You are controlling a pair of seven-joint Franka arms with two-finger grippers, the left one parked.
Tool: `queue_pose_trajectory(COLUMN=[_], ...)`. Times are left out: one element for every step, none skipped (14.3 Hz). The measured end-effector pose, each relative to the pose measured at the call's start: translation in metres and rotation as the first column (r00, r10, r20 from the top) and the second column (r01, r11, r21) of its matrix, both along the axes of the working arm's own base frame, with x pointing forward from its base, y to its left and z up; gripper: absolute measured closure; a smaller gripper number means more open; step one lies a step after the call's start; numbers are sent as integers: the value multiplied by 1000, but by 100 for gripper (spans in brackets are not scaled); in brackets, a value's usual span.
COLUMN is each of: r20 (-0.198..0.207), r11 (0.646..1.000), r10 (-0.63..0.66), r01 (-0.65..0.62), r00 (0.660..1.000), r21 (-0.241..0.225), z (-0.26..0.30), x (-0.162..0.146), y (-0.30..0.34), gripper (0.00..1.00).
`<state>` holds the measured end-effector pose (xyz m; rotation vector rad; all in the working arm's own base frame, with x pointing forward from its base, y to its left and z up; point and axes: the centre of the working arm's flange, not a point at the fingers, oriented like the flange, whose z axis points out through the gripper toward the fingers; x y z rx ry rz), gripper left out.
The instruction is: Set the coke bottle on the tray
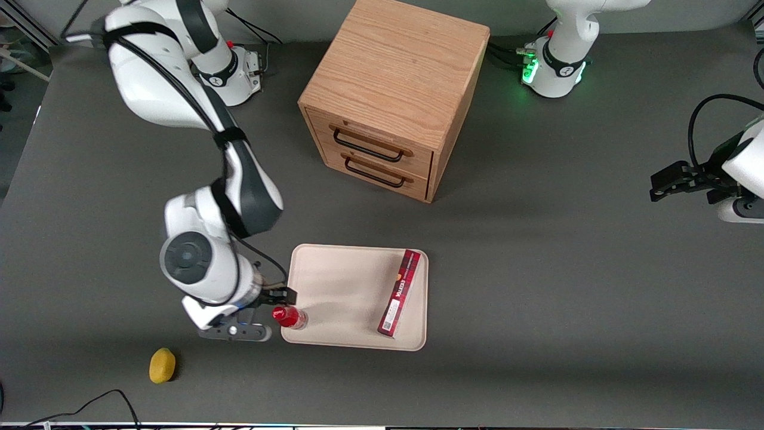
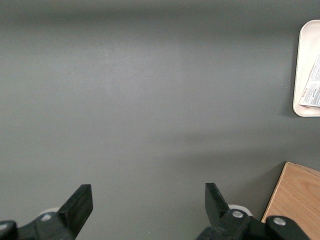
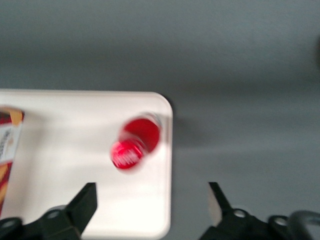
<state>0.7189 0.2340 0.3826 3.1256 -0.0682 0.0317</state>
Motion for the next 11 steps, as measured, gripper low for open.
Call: queue_pose_trajectory(r20=[-19, -33, -44, -61, -78, -95, -109, -113, -104, -86, -63], r11=[1000, 999, 999, 997, 997, 997, 997, 997, 997, 998, 998], r10=[16, 32, 51, 70, 77, 77, 77, 75, 70, 66, 64], r01=[-16, -32, -51, -69, -75, -75, -75, -73, -68, -64, -63], r00=[1000, 999, 998, 996, 994, 993, 991, 991, 992, 994, 996], r21=[9, 16, 20, 21, 21, 22, 23, 24, 23, 22, 21], z=[20, 42, 63, 84, 105, 125, 144, 165, 188, 209, 225], x=[-10, -24, -42, -64, -88, -113, -138, -161, -179, -192, -199], y=[-24, -51, -81, -113, -143, -171, -192, -208, -218, -223, -223], gripper=[0, 0, 0, 0, 0, 0, 0, 0, 0, 0, 0])
